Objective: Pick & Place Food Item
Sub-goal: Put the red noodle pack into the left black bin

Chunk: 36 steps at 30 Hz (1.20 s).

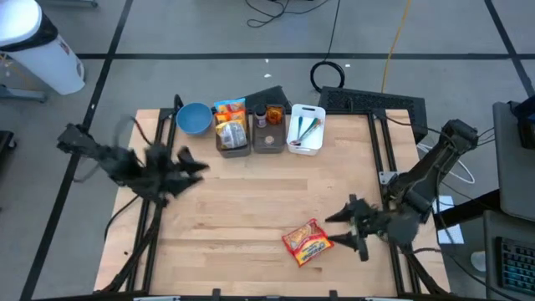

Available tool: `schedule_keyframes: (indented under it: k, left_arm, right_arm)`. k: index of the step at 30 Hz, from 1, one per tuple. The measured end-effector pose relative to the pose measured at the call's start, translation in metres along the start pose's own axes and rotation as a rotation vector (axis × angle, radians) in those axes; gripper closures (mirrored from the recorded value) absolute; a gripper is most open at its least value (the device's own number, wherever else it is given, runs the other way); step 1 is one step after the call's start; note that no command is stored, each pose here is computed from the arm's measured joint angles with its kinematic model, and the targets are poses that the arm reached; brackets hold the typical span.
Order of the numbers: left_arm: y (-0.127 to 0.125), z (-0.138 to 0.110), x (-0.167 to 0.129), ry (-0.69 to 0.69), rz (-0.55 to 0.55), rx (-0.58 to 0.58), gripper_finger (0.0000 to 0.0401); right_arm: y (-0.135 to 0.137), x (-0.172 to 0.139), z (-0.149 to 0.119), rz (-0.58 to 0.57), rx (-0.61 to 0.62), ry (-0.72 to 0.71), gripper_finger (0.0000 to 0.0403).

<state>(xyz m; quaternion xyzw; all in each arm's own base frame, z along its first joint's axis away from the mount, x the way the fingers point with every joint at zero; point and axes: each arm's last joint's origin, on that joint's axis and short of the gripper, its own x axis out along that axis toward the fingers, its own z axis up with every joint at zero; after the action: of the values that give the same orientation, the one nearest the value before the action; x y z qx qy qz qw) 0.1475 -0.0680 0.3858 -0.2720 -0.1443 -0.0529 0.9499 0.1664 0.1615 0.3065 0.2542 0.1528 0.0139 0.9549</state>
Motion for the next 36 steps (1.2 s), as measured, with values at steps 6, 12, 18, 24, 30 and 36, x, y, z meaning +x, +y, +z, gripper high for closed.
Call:
schedule_keyframes:
  k: [6,12,18,24,30,36]
  left_arm:
    - [0.022,-0.047,0.009,0.125,0.074,-0.107,0.0183]
    - [0.031,-0.075,0.030,0.241,0.093,-0.083,0.0183]
    - [0.040,-0.087,0.042,0.325,0.023,-0.140,0.0183]
    - [0.045,-0.085,0.045,0.359,-0.039,-0.180,0.0183]
    - [0.045,-0.083,0.046,0.363,-0.078,-0.193,0.0183]
    - [0.044,-0.082,0.046,0.357,-0.089,-0.202,0.0183]
  right_arm:
    - [-0.008,0.030,-0.037,-0.043,0.119,0.332,0.0140]
    - [-0.010,0.052,-0.066,-0.123,0.195,0.447,0.0140]
    - [-0.016,0.058,-0.079,-0.202,0.227,0.503,0.0140]
    - [-0.042,0.052,-0.105,-0.306,0.325,0.579,0.0140]
    - [-0.064,0.050,-0.127,-0.312,0.438,0.586,0.0140]
    - [-0.070,0.051,-0.130,-0.284,0.474,0.561,0.0140]
